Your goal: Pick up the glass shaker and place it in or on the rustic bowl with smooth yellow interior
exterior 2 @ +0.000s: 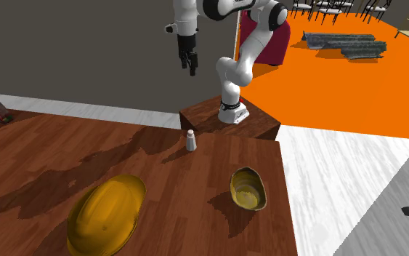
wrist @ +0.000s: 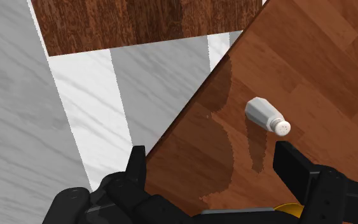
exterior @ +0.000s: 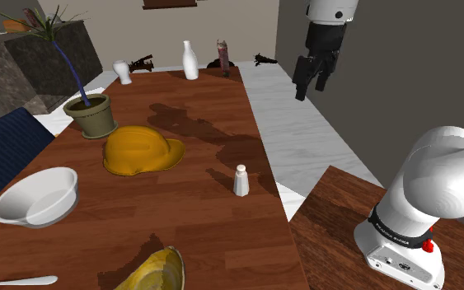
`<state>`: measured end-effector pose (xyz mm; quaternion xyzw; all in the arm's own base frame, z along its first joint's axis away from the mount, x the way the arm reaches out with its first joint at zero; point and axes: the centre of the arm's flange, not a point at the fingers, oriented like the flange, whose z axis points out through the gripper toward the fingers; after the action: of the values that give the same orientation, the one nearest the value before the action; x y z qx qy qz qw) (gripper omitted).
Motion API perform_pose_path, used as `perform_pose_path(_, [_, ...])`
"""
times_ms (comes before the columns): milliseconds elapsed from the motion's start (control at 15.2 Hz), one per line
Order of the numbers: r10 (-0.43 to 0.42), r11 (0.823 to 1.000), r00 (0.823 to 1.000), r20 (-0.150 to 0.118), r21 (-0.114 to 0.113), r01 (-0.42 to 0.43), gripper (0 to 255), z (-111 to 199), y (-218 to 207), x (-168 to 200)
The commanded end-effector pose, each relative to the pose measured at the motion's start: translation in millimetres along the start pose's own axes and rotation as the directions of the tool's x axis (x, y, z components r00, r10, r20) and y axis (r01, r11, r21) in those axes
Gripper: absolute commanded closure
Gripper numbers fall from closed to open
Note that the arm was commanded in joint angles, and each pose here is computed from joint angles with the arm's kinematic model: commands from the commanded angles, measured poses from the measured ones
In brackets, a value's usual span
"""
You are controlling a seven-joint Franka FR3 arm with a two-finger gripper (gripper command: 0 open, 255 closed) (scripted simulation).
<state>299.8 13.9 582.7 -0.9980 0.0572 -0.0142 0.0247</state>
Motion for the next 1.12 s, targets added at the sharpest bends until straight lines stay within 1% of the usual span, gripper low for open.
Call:
perform_pose_path(0, [0.0,1.0,1.0,0.0,0.0,0.0,0,0,0,0])
perform_pose_path(528, [0.065,0.998,0.998,0.016,0.007,-0.065,0,76,-64,35])
perform_pose_path(1056, [0.13,0.991,0.991,0.032,0.014,-0.13,0,152,-126,74])
